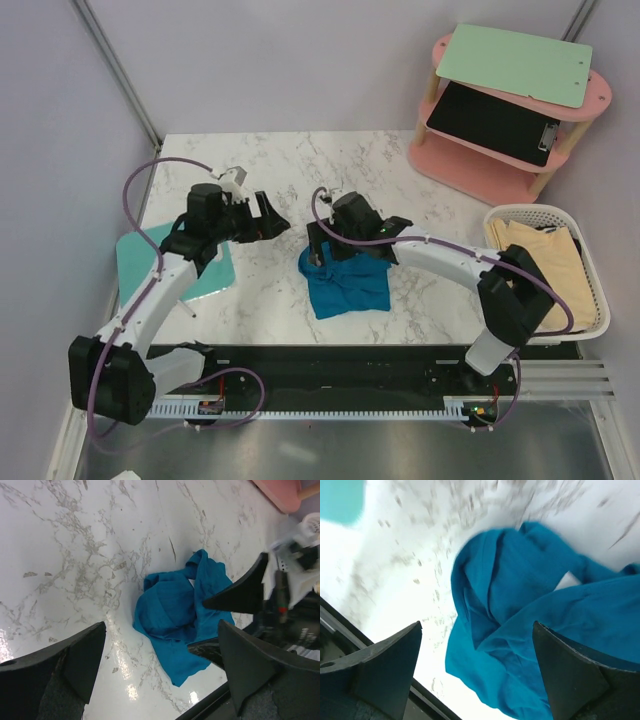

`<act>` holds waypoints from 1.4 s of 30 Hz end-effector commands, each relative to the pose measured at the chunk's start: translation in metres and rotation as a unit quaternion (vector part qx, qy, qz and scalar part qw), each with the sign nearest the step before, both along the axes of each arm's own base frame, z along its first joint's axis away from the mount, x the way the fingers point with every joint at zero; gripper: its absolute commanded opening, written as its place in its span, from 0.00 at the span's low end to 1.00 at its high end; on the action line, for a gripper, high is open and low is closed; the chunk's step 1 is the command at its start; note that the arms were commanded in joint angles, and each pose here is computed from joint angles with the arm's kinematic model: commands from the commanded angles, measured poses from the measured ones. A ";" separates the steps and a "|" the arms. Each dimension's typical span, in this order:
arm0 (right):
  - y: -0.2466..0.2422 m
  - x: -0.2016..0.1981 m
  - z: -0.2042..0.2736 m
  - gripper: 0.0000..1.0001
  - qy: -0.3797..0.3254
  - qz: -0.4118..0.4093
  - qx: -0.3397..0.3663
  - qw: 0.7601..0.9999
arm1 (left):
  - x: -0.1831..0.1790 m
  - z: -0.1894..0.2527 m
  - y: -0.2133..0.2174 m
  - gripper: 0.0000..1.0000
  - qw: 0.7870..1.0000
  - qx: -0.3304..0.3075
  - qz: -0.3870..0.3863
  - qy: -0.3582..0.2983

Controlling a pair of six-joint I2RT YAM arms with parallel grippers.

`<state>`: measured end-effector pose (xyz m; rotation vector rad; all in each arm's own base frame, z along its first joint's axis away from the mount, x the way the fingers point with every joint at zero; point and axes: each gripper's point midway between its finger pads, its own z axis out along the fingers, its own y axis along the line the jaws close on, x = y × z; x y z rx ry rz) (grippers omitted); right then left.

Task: Fold and stack the t-shirts
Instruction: Move the tshirt to the center of the board, then flatten out the tshirt

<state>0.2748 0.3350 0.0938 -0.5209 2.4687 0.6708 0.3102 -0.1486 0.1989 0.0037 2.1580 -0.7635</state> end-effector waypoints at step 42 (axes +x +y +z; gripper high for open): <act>-0.157 0.067 0.028 0.98 -0.055 -0.242 -0.033 0.968 | 0.045 -0.132 -0.109 0.02 0.978 0.172 -0.044 0.111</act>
